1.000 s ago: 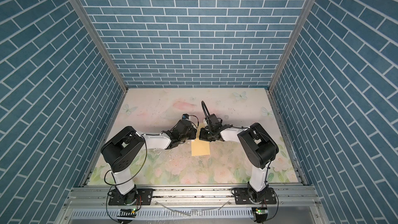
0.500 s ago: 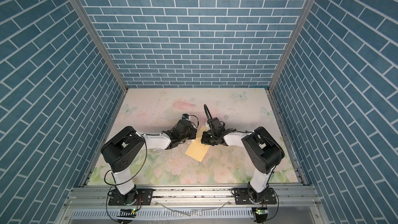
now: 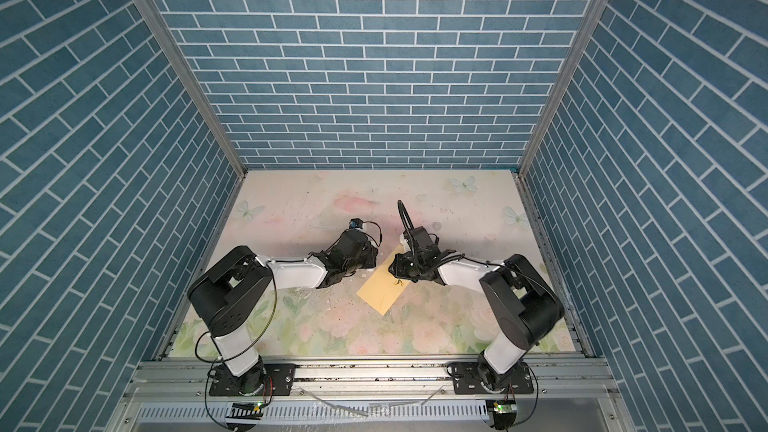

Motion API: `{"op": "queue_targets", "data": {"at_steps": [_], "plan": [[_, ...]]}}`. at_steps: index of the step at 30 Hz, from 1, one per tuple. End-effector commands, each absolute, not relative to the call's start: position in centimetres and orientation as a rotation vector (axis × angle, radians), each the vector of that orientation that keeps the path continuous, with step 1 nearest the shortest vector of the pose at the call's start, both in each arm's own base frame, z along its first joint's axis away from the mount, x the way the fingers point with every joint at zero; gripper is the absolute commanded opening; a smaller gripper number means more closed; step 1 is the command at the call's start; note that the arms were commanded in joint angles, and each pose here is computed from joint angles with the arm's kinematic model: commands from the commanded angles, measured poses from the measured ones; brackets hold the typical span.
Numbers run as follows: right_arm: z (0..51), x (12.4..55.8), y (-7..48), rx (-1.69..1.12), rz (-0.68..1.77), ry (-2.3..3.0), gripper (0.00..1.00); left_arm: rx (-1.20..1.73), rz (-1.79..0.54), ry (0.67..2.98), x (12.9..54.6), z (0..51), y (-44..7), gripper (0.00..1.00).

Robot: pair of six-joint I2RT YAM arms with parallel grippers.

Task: Place the letter into the envelope and seal it
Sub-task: 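Lift the right gripper off the envelope while the left arm raises the glue stick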

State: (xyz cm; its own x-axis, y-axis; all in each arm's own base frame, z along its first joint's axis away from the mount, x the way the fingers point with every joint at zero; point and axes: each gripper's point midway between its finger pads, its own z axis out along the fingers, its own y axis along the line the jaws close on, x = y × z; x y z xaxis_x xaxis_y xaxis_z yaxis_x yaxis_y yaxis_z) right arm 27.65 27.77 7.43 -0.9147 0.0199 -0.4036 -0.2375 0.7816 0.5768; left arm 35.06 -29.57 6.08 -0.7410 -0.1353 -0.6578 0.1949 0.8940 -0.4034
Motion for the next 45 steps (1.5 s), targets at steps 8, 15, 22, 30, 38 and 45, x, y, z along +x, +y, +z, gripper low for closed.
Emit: {"op": "queue_targets", "data": {"at_steps": [8,15,22,30,38,45], "plan": [[8.6,25.7,20.6,0.010,0.679,2.532,0.74,0.114,-0.539,2.187,34.9,12.8,-27.6,0.00],[6.4,25.8,19.8,0.094,0.678,2.557,0.81,0.135,-0.538,2.137,34.1,15.0,-26.7,0.00],[4.4,27.0,20.9,0.133,0.737,2.595,0.83,0.136,-0.532,2.123,33.7,15.4,-26.2,0.00],[3.2,28.5,22.1,0.152,0.798,2.608,0.83,0.137,-0.535,2.111,33.6,15.7,-26.1,0.00],[2.3,30.7,25.3,0.106,0.928,2.627,0.83,0.129,-0.535,2.096,33.6,16.3,-25.8,0.00],[3.0,32.3,27.2,0.073,1.012,2.602,0.83,0.111,-0.542,2.079,33.5,16.9,-25.5,0.00]]}}
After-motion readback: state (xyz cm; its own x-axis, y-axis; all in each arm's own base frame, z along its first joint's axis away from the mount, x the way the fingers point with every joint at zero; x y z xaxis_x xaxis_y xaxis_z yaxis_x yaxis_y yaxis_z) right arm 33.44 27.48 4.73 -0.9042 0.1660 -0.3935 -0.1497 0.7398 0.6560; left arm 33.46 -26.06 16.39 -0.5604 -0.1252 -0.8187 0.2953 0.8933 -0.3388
